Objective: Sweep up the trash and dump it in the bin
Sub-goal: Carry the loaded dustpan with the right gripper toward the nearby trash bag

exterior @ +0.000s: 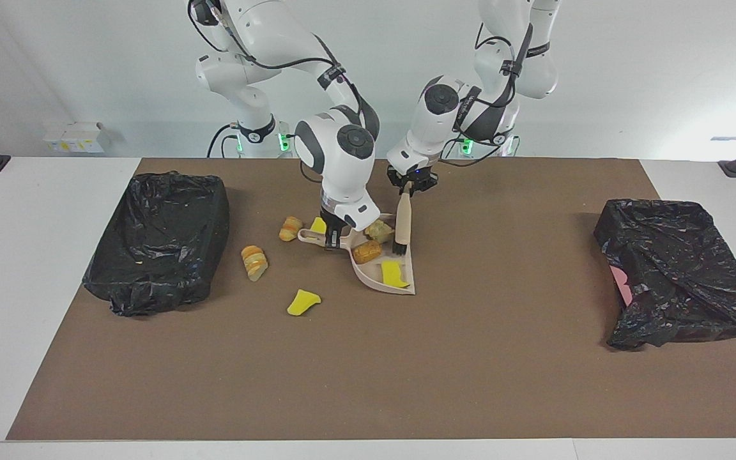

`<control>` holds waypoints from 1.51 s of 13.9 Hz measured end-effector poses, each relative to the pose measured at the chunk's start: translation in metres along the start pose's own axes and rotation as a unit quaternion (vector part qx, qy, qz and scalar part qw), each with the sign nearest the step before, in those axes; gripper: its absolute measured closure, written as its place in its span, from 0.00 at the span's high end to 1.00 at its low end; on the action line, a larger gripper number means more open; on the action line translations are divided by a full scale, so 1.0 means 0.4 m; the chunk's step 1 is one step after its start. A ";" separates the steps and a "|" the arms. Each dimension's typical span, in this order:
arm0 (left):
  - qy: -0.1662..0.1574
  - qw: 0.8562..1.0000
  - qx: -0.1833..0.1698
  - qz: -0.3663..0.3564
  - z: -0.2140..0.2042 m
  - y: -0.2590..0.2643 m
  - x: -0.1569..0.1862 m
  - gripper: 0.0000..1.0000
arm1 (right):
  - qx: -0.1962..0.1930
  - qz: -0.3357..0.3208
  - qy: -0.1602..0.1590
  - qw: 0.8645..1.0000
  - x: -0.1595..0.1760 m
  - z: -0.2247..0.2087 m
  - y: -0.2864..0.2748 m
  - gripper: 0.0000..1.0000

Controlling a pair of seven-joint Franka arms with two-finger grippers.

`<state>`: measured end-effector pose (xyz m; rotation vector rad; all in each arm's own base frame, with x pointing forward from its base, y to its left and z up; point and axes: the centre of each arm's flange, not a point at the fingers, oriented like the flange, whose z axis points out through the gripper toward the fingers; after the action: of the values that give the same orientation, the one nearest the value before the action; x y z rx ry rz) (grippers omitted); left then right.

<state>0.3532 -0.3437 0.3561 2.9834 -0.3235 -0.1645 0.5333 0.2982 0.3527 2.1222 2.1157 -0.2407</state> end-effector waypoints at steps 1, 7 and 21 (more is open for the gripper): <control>0.000 1.000 -0.001 -0.010 -0.003 -0.009 0.007 0.26 | 0.000 0.001 0.000 1.000 -0.001 0.000 0.001 0.31; -0.015 0.984 0.002 -0.176 -0.035 -0.134 0.059 0.26 | -0.002 0.016 0.003 1.000 -0.042 -0.009 0.022 0.31; -0.021 0.988 0.022 -0.152 0.057 0.063 -0.162 0.26 | -0.033 0.067 0.045 0.996 -0.824 -0.233 0.091 0.31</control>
<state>0.2822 -0.3568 0.3432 3.0589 0.1293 -0.2541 0.5709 -0.0049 0.5117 2.2637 1.9869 -0.0617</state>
